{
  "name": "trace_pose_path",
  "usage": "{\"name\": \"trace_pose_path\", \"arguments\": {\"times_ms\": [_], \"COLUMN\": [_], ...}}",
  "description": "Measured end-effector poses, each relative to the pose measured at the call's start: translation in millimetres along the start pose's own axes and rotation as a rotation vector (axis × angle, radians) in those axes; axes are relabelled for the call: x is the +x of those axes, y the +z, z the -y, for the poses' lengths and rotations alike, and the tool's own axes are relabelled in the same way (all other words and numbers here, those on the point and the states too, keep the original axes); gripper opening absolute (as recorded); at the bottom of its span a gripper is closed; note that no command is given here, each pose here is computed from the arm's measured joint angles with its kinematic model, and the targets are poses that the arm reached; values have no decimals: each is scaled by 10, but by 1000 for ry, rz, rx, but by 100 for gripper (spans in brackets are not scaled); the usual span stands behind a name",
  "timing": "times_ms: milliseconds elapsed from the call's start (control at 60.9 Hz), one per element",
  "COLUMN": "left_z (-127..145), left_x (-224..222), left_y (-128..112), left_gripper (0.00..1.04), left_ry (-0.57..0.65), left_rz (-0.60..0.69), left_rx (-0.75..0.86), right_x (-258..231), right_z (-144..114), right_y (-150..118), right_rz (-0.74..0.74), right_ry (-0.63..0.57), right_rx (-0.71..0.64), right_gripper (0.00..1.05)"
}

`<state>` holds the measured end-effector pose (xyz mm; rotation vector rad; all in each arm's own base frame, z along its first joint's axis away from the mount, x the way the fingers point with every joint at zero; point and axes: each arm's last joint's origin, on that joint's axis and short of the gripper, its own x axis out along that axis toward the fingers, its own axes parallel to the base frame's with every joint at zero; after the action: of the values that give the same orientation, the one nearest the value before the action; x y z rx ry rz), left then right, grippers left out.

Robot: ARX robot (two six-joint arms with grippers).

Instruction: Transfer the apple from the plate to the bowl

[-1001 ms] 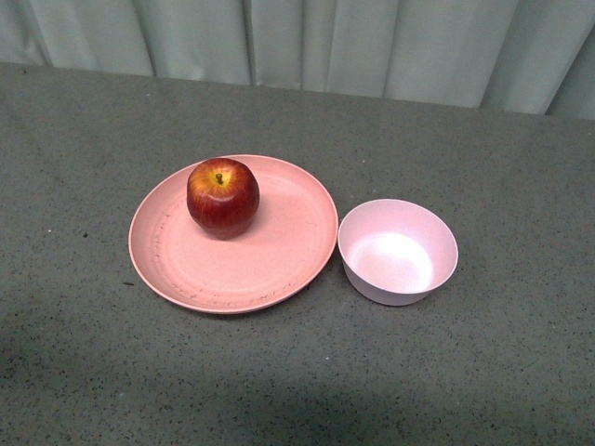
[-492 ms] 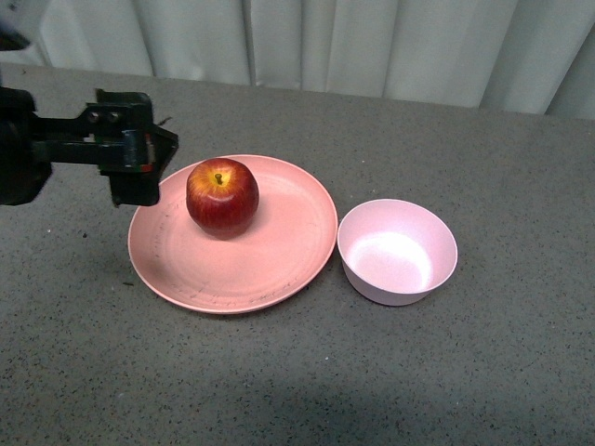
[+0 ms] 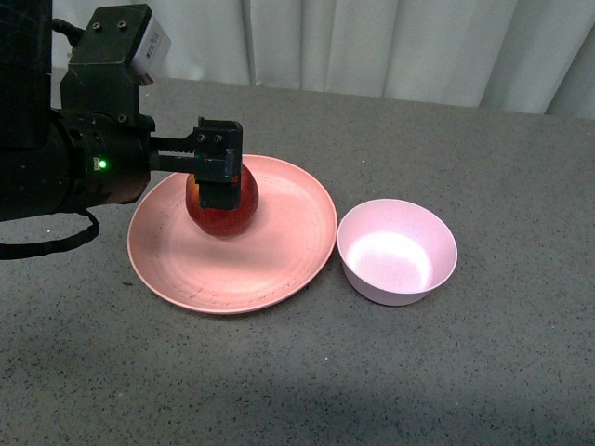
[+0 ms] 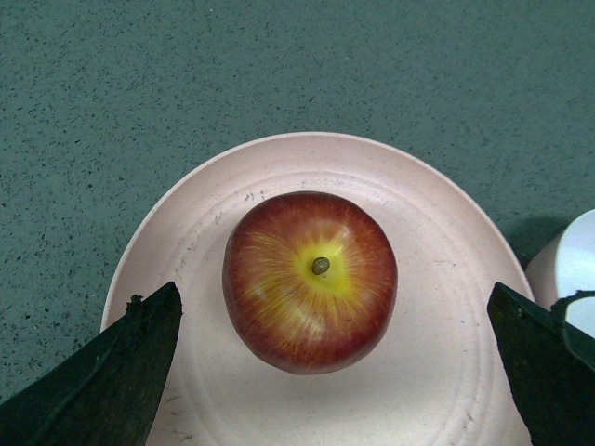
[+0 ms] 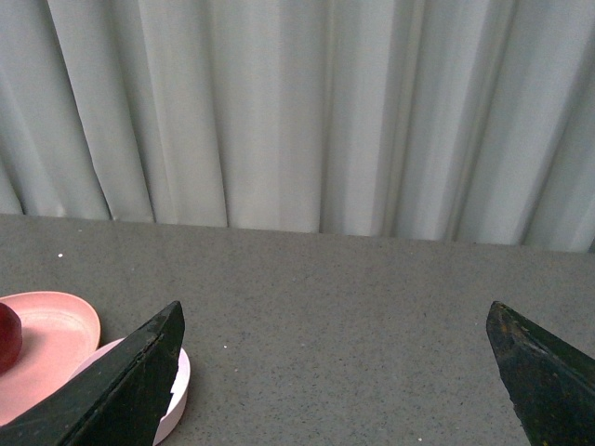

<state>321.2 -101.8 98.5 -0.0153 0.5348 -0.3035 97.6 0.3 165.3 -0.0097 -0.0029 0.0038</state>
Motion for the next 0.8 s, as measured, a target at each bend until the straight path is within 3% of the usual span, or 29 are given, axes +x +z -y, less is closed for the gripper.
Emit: {"name": "trace_pose_path", "arguments": {"times_ms": [295, 804], "left_z": [104, 54], "left_x": [275, 614], "left_y": [-50, -182], "left_gripper": [98, 96], "left_ry": [-12, 46], "left_rz": [-55, -127], "left_rx": [27, 65], "right_x": [0, 0], "right_z": [0, 0], "right_y": [0, 0], "right_rz": [0, 0], "right_ry": [0, 0], "right_rx": [0, 0], "right_gripper": [95, 95]}}
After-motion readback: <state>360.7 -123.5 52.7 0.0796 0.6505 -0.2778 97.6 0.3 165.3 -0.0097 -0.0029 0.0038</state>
